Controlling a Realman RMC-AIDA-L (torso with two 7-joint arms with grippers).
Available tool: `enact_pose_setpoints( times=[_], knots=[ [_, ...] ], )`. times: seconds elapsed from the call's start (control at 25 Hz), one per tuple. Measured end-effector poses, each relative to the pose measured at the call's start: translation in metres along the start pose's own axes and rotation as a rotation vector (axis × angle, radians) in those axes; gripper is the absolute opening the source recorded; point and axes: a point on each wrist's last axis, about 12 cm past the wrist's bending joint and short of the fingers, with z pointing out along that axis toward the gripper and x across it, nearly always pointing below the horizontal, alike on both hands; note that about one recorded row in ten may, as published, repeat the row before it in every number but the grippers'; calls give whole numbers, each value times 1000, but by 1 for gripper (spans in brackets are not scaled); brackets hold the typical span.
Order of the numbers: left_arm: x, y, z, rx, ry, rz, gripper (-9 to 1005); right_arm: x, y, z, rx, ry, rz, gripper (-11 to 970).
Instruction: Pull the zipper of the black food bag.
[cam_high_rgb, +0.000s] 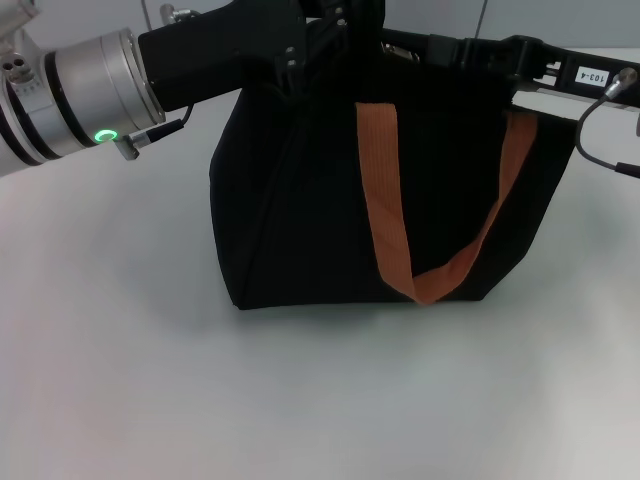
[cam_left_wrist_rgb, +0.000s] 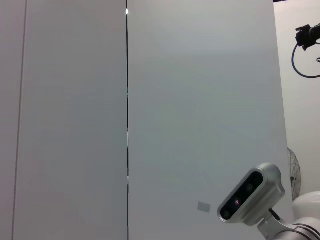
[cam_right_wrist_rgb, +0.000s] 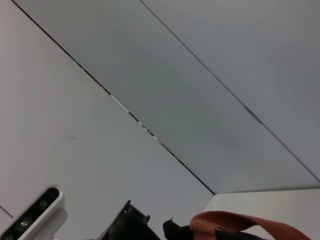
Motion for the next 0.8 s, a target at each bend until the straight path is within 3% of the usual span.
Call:
enact_pose_setpoints(
  times=[0.2, 0.48, 0.8],
  knots=[
    [0, 0, 0, -2, 1, 5, 52, 0, 0, -2, 5, 4, 2, -1],
    [0, 0, -1, -3, 2, 9, 53, 3, 7, -11, -60, -7, -6, 56],
    [0, 0, -2, -4, 2, 10, 54, 0, 6, -10, -51, 1, -20, 121]
  ],
)
